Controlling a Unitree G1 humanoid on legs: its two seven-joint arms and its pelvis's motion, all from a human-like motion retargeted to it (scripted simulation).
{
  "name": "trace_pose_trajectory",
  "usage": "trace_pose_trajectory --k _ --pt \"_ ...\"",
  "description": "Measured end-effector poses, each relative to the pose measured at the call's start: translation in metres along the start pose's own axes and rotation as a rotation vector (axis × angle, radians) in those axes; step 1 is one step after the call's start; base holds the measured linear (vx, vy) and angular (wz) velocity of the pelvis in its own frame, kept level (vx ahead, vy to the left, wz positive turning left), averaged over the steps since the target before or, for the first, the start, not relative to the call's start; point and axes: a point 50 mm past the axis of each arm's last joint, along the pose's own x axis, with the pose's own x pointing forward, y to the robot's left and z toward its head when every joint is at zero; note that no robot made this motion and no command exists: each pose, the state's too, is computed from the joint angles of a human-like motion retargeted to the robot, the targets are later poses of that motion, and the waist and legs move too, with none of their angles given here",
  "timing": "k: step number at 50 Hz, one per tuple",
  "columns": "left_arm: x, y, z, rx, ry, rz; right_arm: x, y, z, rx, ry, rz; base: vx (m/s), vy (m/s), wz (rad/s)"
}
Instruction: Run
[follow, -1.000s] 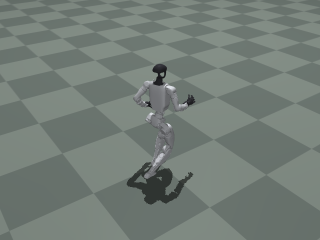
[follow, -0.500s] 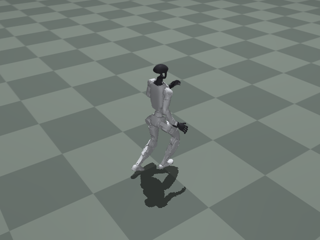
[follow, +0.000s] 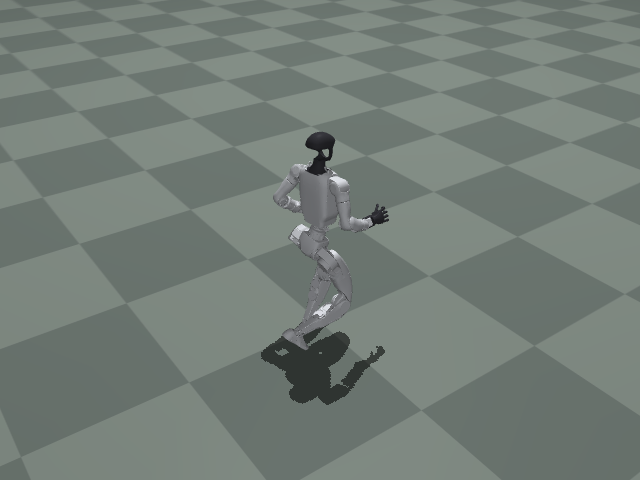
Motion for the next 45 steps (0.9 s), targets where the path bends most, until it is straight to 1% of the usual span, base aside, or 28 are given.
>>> trace_pose_trajectory --k 4,7,12,16,19,22,26,30,34,38,40,45 --pt "0.067 0.002 0.058 0.026 -0.243 0.124 -0.038 0.015 -0.058 -0.084 0.278 0.084 -0.04 0.04 0.20" --pt "0.092 0.003 0.107 -0.036 -0.420 0.177 -0.083 0.008 -0.095 -0.114 0.474 0.116 0.14 0.06 -0.92" --pt "0.092 0.006 0.165 -0.142 -0.681 0.149 -0.154 -0.022 -0.126 -0.128 0.735 0.057 0.14 -0.07 -1.08" --pt "0.082 0.004 0.180 -0.164 -0.779 0.105 -0.175 -0.035 -0.128 -0.110 0.802 -0.029 -0.03 -0.08 -0.55" --pt "0.077 -0.002 0.169 -0.161 -0.732 0.073 -0.159 -0.034 -0.123 -0.104 0.744 -0.062 -0.07 -0.06 -0.23" --pt "0.075 -0.011 0.133 -0.116 -0.558 0.045 -0.112 -0.025 -0.108 -0.115 0.590 -0.070 -0.12 -0.05 -0.42" --pt "0.057 -0.018 0.065 -0.053 -0.263 -0.003 -0.027 -0.015 -0.063 -0.088 0.293 -0.098 -0.08 -0.01 -0.29" --pt "0.012 -0.006 0.010 -0.034 -0.034 -0.047 0.012 -0.021 -0.010 0.028 0.049 -0.139 0.09 0.07 0.74" --pt "-0.022 0.007 -0.018 -0.013 0.100 -0.059 0.020 -0.024 0.022 0.098 -0.102 -0.114 0.07 0.09 0.46" --pt "-0.031 0.008 -0.024 -0.002 0.134 -0.038 0.014 -0.016 0.024 0.082 -0.117 -0.049 -0.03 0.05 0.24" --pt "-0.024 0.005 -0.018 0.012 0.103 -0.021 0.004 -0.007 0.010 0.049 -0.053 -0.010 -0.09 -0.03 0.22" --pt "0.048 0.003 0.031 0.065 -0.128 0.108 -0.032 0.019 -0.051 -0.070 0.253 0.096 -0.11 -0.03 0.45"
